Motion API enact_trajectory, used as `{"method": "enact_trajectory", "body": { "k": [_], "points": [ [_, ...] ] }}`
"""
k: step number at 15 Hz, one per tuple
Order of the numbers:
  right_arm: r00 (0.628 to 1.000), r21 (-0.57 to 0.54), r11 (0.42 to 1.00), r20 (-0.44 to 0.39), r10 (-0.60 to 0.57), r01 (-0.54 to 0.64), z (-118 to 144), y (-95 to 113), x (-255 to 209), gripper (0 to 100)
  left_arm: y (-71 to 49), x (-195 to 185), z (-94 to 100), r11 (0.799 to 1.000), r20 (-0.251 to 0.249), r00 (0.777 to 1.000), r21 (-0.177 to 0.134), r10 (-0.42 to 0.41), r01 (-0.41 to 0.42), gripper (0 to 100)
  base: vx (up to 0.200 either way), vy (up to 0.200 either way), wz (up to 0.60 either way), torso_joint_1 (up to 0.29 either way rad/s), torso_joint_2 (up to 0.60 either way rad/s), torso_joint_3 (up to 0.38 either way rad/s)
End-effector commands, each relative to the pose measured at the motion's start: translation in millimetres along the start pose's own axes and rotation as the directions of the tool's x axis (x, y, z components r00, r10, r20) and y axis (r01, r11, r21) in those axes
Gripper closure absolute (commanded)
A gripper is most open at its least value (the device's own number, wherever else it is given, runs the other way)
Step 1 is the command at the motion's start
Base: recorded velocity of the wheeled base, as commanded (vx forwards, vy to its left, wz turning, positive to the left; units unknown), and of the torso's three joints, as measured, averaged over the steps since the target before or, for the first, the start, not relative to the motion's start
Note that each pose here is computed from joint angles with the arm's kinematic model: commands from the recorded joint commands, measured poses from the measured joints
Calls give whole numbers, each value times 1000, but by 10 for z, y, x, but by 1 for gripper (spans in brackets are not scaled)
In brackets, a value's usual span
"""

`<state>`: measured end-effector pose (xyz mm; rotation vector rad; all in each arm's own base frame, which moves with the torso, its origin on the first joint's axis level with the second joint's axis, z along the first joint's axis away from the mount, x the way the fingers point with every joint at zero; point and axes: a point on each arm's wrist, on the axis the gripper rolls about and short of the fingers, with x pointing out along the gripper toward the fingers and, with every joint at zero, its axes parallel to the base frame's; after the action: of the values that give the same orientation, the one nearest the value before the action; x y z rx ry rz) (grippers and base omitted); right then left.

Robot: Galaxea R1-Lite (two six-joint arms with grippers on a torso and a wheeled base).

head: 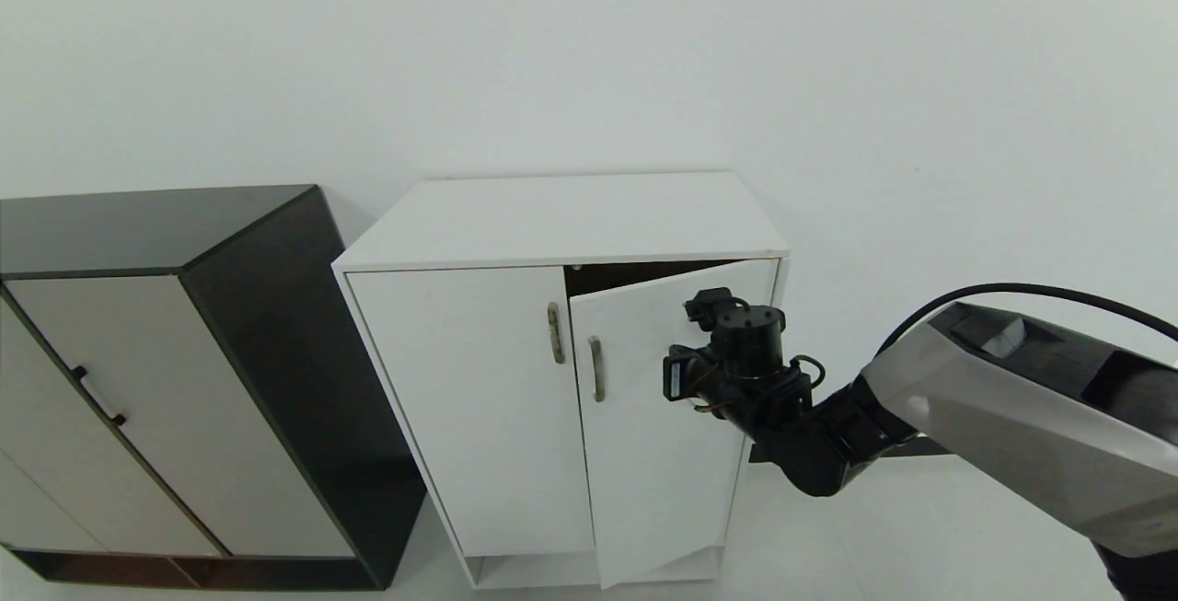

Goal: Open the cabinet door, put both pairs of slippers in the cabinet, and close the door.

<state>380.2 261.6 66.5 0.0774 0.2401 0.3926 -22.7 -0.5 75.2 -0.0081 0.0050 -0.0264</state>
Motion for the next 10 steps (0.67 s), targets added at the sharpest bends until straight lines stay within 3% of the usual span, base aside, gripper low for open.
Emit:
{"method": "enact_trajectory", "body": {
  "k": [1, 10],
  "points": [
    [1000, 1, 1000, -1, -4, 4, -24, -20, 37, 100, 0, 0, 0, 1000, 0, 1000, -1, 0, 0, 100, 0, 0, 0, 0, 0, 0],
    [1000, 8, 1000, 3, -15, 15, -100, -139, 243, 100, 0, 0, 0, 1000, 0, 1000, 0, 0, 0, 100, 0, 0, 0, 0, 0, 0]
  ]
}}
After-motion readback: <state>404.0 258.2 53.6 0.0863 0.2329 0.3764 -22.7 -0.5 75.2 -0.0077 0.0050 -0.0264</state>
